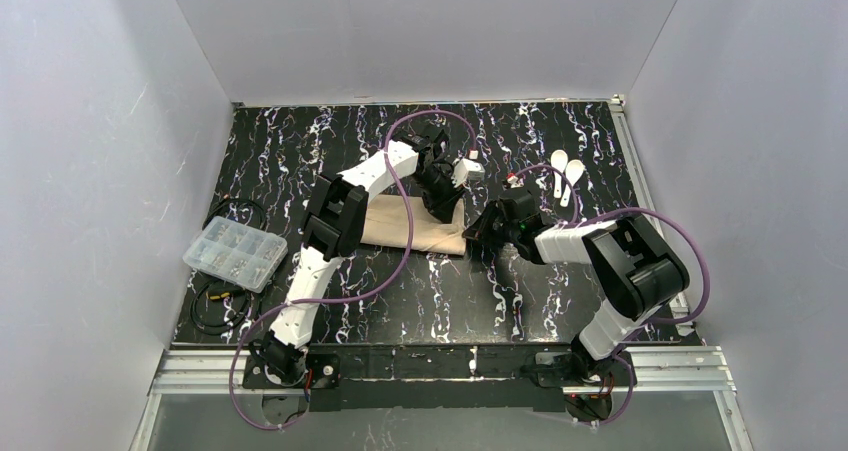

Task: Fold the napkin into a case and place the utensils inside
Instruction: Smooth out the 2/3-rectangle-folded napkin at the center of the board.

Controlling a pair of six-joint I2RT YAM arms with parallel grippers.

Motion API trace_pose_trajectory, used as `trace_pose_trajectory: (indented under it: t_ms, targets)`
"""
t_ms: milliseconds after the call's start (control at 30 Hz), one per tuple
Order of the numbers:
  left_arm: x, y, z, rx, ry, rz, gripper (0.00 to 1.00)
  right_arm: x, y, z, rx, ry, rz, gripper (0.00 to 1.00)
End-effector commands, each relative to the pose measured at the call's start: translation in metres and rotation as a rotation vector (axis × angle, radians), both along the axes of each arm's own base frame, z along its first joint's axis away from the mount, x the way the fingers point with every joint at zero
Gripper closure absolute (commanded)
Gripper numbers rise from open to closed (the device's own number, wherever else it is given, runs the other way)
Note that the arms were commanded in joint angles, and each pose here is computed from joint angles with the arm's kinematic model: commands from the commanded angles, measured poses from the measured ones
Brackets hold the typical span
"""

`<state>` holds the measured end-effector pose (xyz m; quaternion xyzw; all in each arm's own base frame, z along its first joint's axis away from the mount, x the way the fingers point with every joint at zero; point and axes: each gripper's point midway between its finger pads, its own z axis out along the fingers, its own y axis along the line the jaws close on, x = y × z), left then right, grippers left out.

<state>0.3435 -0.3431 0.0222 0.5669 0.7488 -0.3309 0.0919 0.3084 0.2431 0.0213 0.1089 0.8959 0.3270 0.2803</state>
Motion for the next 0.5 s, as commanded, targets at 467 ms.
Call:
trace_pose_trajectory:
  t_ms: [467]
  targets:
    - [-0.028,0.012,0.108,-0.061,0.026,0.066,0.57,-0.008,-0.026,-0.026,-0.117,0.036,-0.057,0.99]
